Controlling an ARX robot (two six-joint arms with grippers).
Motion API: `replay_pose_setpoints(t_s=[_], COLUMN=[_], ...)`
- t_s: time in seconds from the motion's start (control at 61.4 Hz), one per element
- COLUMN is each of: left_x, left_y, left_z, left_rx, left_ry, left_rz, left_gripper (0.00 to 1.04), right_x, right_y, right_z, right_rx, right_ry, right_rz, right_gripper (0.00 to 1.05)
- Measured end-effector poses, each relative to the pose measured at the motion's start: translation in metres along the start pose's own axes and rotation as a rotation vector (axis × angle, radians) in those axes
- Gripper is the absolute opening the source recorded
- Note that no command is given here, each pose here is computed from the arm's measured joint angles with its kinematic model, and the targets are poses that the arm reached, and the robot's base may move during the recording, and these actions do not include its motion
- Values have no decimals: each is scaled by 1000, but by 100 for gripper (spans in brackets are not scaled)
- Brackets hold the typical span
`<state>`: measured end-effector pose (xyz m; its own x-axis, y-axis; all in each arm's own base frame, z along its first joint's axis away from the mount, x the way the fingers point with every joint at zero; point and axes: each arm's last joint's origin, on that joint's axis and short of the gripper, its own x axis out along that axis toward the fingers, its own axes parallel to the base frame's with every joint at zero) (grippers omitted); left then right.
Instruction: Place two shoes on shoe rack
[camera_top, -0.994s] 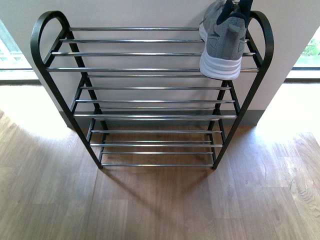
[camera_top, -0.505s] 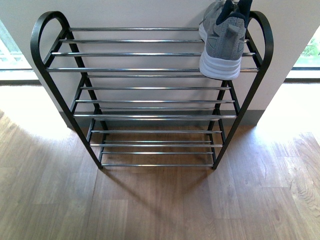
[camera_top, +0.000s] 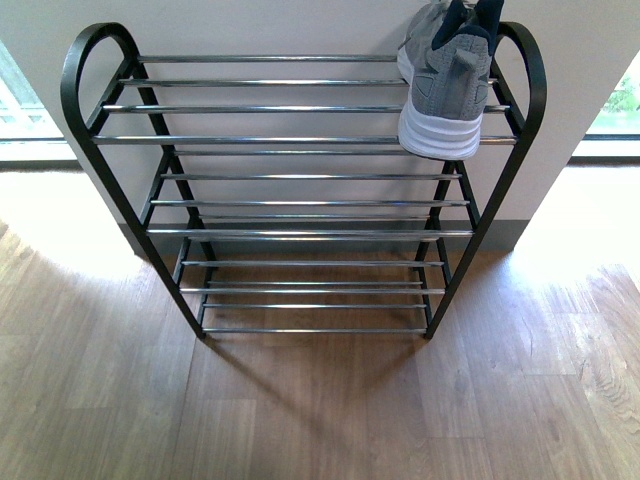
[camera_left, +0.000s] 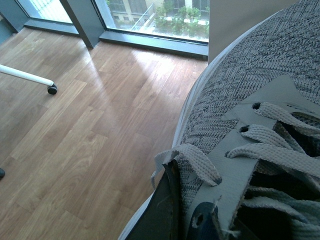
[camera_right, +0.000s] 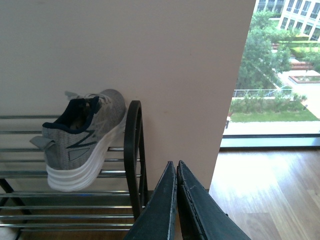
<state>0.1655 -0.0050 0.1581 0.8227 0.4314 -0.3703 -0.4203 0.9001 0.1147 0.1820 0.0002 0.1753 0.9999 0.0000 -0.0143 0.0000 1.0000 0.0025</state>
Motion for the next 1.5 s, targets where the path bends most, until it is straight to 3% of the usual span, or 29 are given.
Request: replay_pose_setpoints(t_s=[0.342, 1.499], left_x=[0, 0], left_y=[0, 0], left_z=[0, 0], left_rx=[0, 0], left_ry=[0, 0], left_rz=[0, 1], left_gripper=[1, 1], right_x=[-26, -69], right_y=[0, 0], right_z=[-15, -3], right_rx=[0, 0], right_ry=[8, -34], right_rz=[1, 1], right_gripper=[1, 1])
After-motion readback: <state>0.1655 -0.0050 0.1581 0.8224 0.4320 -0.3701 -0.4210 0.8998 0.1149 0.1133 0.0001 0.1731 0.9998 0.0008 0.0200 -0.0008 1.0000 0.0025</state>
